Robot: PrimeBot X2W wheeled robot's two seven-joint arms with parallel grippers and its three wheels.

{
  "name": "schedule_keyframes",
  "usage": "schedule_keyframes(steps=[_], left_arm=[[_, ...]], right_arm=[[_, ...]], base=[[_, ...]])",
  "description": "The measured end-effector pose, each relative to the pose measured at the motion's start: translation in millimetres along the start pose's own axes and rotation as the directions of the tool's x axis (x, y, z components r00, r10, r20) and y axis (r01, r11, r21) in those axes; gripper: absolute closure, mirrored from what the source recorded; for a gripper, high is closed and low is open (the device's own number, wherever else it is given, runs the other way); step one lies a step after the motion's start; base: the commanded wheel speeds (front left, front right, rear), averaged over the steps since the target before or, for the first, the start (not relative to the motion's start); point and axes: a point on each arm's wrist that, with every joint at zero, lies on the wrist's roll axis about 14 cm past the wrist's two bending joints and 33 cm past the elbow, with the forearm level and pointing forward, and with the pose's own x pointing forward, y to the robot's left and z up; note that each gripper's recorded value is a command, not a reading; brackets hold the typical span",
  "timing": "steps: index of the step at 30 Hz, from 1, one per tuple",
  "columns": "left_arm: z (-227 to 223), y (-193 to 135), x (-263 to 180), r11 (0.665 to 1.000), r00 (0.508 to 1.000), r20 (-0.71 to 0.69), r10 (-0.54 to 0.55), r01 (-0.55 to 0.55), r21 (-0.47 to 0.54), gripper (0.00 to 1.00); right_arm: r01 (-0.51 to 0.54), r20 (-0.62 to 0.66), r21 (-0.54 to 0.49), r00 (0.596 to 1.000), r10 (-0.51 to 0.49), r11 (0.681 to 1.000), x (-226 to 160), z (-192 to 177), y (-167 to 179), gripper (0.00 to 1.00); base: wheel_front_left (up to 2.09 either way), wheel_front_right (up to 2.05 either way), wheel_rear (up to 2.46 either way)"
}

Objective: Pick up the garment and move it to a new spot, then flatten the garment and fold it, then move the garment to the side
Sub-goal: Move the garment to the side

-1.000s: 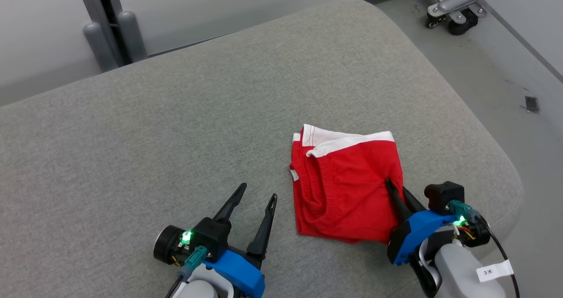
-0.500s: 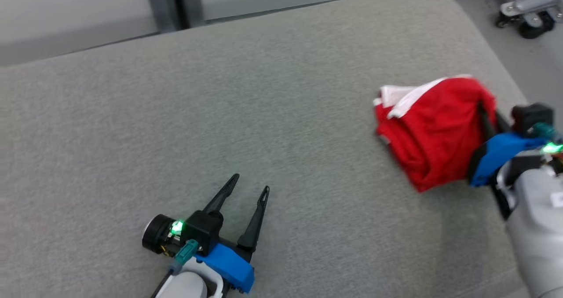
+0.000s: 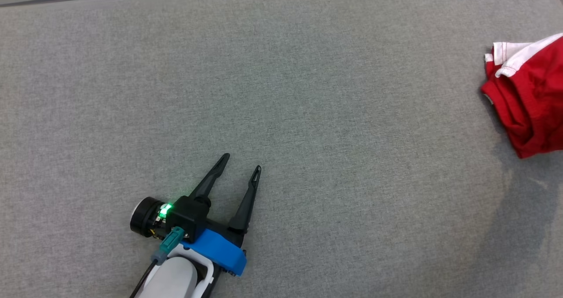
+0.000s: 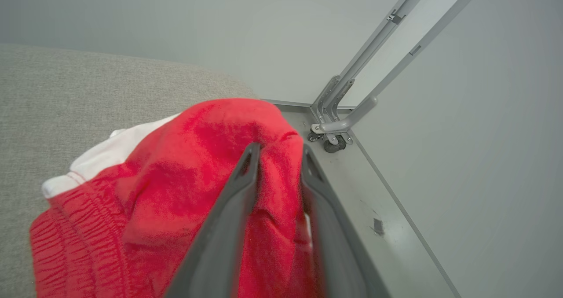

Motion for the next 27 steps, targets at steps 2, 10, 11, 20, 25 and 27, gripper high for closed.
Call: schedule_keyframes(steps=[2,10,11,20,25,27], left_arm=[[0,4,-1,1.0,1.0,0.001,0.011,-0.011,-0.001,0.0],[19,27,-12,0.994,0.994,0.042,0.104,-0.105,0.017,0.0],[23,31,-16,0.992,0.991,0.052,0.125,-0.126,0.017,0.0],[57,81,-66,0.929,0.919,0.148,0.366,-0.37,-0.005,0.0],[65,103,-104,0.872,0.855,0.18,0.487,-0.488,-0.043,0.0],[65,108,-117,0.854,0.836,0.182,0.518,-0.519,-0.049,0.0]], right_arm=[[0.029,0.022,0.006,0.999,-0.029,1.0,1,5,-3,0.0],[-0.058,0.204,0.101,0.978,0.037,0.993,-11,53,48,0.0],[-0.088,0.232,0.114,0.971,0.059,0.99,-14,63,59,0.0],[-0.368,0.448,0.229,0.862,0.238,0.901,-80,111,136,0.0],[-0.494,0.44,0.273,0.827,0.35,0.825,-116,89,174,0.0],[-0.532,0.43,0.283,0.814,0.39,0.798,-129,81,187,0.0]], base=[[0.0,0.0,0.0],[0.0,0.0,0.0],[0.0,0.0,0.0],[0.0,0.0,0.0],[0.0,0.0,0.0],[0.0,0.0,0.0]])
